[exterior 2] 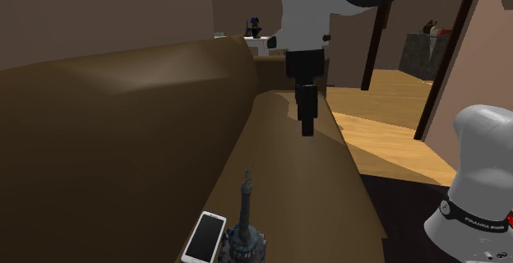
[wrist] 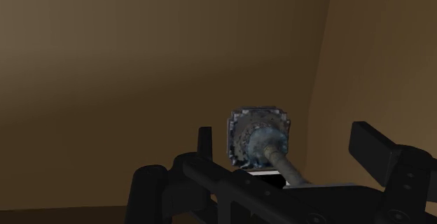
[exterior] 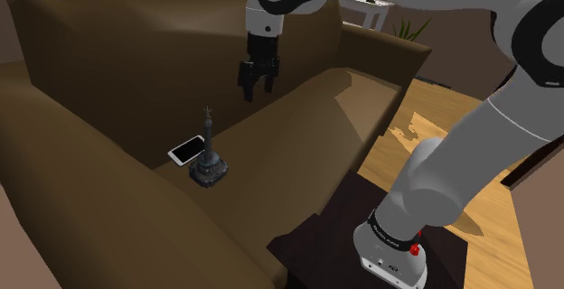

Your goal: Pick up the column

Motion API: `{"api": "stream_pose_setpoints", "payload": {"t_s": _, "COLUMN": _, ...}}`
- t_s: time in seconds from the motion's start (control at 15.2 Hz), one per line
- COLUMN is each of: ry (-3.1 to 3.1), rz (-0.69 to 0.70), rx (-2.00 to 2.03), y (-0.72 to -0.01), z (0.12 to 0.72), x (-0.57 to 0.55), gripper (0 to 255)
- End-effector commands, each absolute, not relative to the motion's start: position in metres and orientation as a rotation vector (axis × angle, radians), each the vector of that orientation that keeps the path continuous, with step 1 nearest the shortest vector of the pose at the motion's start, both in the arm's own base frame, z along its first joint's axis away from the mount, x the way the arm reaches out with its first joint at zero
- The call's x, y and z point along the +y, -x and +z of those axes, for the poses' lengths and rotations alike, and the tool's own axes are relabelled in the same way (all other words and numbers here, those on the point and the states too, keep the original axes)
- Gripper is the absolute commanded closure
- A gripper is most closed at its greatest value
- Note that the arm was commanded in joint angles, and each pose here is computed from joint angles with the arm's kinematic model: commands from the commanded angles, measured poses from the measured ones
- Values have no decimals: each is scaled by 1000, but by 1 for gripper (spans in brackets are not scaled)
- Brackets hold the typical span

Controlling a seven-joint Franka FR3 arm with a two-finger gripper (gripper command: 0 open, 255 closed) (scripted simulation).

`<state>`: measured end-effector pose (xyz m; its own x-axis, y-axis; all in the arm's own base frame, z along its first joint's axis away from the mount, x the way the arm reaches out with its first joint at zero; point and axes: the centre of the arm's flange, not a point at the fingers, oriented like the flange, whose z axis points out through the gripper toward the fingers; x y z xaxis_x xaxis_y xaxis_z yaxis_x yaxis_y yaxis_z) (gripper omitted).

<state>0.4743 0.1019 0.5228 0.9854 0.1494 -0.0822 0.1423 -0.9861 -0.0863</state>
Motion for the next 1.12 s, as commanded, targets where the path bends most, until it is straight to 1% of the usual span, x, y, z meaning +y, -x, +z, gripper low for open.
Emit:
{"api": "stream_pose_setpoints", "payload": {"t_s": 0.0, "ry": 3046, "rz": 128, "rx": -249, "y": -492, "z": 514, "x": 119, "gripper": 0}}
{"api": "stream_pose_setpoints", "payload": {"t_s": 0.59, "ry": 3030, "rz": 96, "rx": -353, "y": -573, "z": 487, "x": 195, "gripper": 0}}
{"api": "stream_pose_setpoints", "payload": {"t_s": 1.06, "ry": 3030, "rz": 96, "rx": -353, "y": -573, "z": 451, "x": 195, "gripper": 0}}
